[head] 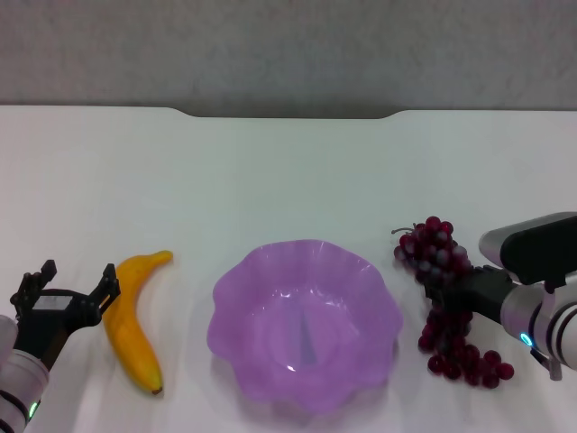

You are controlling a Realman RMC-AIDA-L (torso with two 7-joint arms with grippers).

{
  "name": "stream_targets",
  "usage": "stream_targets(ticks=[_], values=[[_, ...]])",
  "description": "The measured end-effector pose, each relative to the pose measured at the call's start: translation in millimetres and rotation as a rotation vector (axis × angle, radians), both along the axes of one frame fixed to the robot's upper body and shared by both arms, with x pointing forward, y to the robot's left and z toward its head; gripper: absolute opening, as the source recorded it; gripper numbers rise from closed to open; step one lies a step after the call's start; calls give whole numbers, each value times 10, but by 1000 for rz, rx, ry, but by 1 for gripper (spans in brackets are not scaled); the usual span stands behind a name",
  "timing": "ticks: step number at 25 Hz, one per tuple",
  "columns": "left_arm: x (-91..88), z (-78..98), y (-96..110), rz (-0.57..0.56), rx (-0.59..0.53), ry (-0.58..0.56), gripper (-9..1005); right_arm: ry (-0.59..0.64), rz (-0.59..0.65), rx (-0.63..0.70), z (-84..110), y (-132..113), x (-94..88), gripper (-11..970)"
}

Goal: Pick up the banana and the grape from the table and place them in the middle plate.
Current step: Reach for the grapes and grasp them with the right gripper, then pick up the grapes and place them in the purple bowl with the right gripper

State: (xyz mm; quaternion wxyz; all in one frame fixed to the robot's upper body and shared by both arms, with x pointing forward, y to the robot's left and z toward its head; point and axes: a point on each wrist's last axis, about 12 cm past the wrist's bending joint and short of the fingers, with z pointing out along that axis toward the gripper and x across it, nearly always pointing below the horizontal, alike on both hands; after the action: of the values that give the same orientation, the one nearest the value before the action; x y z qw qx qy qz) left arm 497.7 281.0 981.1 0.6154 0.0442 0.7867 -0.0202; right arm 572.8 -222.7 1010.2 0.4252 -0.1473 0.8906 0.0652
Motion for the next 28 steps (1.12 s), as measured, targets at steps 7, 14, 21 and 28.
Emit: stream_targets(ticks=[7, 14, 21, 28], values=[[-6, -4, 10, 3, 2, 2, 890, -3, -12, -10, -39, -65, -21, 588], [-1, 1, 9, 5, -1, -1, 891, -40, -3, -16, -67, -78, -46, 544], [-16, -1, 36, 12, -1, -2, 891, -51, -14, -5, -82, -102, -78, 504], [-18, -1, 31, 13, -4, -3, 890, -50, -17, -2, -83, -101, -76, 439]])
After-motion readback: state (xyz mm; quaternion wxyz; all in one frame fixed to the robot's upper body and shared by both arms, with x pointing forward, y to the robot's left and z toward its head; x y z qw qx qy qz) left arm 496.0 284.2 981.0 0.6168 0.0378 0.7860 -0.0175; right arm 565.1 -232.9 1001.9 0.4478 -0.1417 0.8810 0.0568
